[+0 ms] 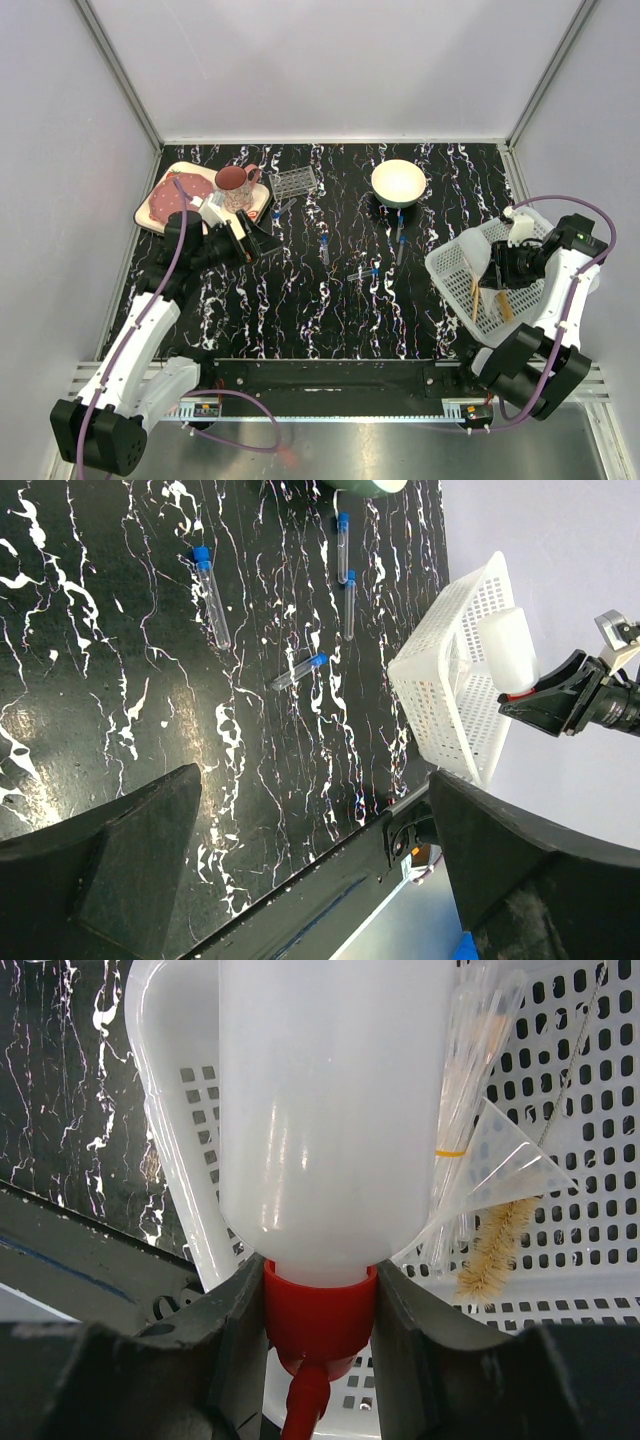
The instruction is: Organize the chemistry lab equipment
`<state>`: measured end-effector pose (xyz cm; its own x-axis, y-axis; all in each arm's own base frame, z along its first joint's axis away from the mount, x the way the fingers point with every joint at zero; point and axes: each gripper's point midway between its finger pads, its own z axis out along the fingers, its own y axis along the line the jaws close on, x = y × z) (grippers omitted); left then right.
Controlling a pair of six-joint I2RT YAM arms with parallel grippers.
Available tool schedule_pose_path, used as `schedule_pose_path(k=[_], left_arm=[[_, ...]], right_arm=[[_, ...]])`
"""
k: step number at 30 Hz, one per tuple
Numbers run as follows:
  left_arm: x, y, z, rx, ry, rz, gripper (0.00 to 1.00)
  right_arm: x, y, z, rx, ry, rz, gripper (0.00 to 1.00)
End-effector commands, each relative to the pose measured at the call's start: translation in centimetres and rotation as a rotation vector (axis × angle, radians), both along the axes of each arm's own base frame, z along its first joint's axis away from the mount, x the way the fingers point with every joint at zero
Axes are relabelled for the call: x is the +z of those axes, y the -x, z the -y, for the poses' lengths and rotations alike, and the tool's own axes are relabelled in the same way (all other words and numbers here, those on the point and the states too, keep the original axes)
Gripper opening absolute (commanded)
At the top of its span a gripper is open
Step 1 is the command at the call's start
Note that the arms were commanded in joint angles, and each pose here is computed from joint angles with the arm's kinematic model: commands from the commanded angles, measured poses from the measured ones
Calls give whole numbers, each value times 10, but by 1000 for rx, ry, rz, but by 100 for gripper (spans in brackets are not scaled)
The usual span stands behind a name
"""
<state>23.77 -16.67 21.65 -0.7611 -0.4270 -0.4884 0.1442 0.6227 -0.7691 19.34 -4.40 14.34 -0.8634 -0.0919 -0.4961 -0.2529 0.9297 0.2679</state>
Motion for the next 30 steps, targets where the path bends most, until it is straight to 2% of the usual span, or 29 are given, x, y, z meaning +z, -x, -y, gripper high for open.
schedule_pose_path(k=[1,14,21,22,26,27,30], left_arm=[[16,-2,4,-25,27,51,99],[9,12,4,-38,46,52,99],[18,15,11,-87,80,73,99],[18,16,12,-94,88,66,99],[20,19,15,-118,108,73,99],[21,19,17,-123,115,72,99],[21,21,21,-144,117,69,99]], right_arm=[[6,-3,-6,29,-30,39,16],[-10,-1,-8,59,-59,-2,17],[-28,8,5,47,16,-61,22],[-30,10,7,46,29,-71,24],[-31,16,15,43,80,-94,44],[-25,16,17,43,101,-81,55],[-7,9,22,36,139,-27,76]])
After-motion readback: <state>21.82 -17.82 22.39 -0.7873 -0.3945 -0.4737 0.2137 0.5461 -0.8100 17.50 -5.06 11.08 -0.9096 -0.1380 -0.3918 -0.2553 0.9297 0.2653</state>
